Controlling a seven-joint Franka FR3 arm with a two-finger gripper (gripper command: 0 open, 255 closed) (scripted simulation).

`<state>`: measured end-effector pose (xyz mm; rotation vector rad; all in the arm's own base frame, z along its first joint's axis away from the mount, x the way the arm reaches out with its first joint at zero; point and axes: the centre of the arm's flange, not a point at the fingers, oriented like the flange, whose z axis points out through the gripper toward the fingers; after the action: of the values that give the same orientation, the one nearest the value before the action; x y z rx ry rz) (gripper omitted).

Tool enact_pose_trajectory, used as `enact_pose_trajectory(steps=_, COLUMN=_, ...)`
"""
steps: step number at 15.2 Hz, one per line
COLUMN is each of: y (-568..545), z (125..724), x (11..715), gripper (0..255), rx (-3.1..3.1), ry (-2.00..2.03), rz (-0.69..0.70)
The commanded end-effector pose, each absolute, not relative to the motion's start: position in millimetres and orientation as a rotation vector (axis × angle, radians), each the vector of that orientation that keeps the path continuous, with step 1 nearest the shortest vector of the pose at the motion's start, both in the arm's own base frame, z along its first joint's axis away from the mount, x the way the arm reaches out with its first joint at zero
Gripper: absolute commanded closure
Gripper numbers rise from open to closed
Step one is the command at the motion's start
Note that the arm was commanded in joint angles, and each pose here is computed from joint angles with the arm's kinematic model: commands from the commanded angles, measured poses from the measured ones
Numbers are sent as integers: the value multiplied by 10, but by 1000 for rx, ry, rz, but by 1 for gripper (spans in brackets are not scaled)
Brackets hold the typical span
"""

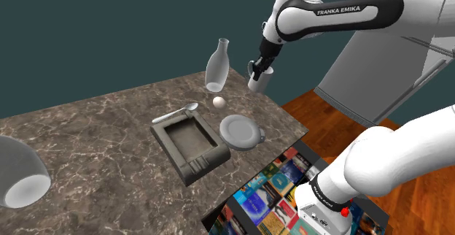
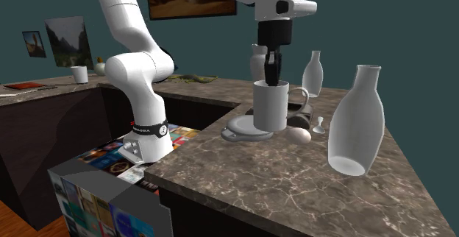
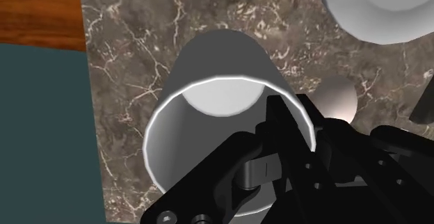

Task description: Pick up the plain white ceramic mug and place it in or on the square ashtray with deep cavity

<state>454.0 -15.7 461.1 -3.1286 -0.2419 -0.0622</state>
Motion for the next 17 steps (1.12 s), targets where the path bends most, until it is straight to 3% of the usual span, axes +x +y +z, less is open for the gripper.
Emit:
enact_pose_trajectory(steps=1, y=-159, z=4715, x=4535, gripper=255, rx=-3129, ry=-242, rz=-61)
enact_pose_trajectory(steps=17, y=1944, z=4861, x=4408, gripper=255, rx=-3129, ry=-242, rz=-61)
